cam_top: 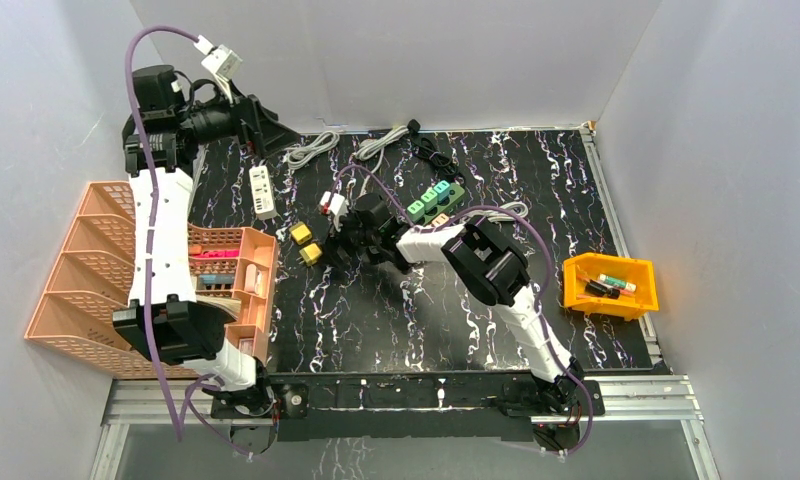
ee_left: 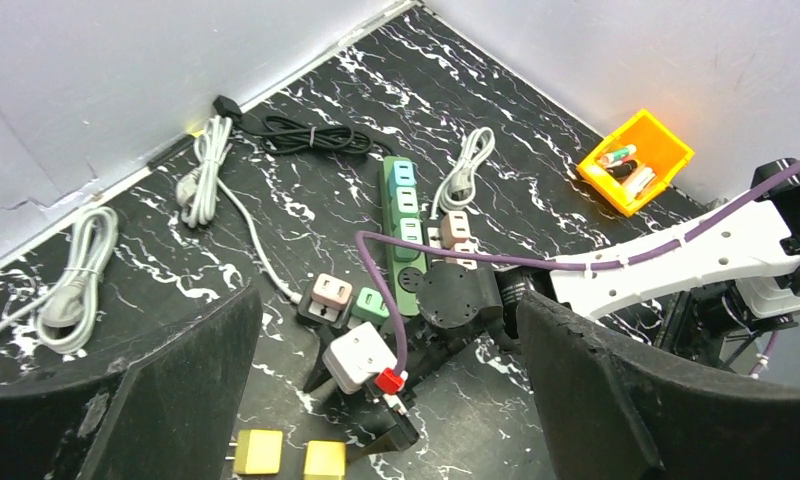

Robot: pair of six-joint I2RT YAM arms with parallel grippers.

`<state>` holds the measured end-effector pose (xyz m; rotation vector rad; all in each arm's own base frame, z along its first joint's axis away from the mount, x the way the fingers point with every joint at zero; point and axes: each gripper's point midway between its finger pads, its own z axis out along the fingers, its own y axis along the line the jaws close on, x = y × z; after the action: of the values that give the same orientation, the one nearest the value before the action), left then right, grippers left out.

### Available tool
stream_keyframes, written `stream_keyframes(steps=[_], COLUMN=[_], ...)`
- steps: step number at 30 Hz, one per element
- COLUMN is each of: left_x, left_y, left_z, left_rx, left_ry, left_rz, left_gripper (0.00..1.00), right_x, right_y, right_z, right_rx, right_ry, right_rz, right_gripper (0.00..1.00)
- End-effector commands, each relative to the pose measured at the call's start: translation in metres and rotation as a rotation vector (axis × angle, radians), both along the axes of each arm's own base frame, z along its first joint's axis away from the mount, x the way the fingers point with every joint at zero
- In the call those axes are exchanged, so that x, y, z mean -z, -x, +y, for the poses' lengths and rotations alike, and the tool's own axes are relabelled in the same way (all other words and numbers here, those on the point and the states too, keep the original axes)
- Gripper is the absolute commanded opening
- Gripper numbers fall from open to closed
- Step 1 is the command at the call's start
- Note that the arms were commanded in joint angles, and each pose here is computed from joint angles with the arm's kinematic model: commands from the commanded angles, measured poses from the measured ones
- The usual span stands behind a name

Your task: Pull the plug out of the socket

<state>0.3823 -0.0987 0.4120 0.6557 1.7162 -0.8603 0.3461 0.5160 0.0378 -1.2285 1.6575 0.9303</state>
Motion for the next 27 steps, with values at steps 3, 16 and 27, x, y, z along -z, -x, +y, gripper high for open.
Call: stream_keyframes(steps=[3, 16, 27], left_x=[0.006, -0.001, 0.012], left_y=[0.016, 0.034, 0.045], left_z=[-0.025, -0.040, -0.043], left_rx=[0.024, 0.047, 0.053], left_ry=[-0.051, -0.094, -0.083], left_rz=[-0.022, -0.074, -0.044], left_gripper=[0.99, 0.98, 0.98], right_x=[-0.010, 0.017, 0.030], right_y=[-0.006, -0.045, 0.040], right_z=[-0.019, -0.028, -0.026], right_rx=[0.073, 0.144, 0.035], right_ry=[-0.021, 0.067, 0.034], right_rz=[-0.001, -0.023, 0.184], right_gripper=[0.98, 0.98, 0.98])
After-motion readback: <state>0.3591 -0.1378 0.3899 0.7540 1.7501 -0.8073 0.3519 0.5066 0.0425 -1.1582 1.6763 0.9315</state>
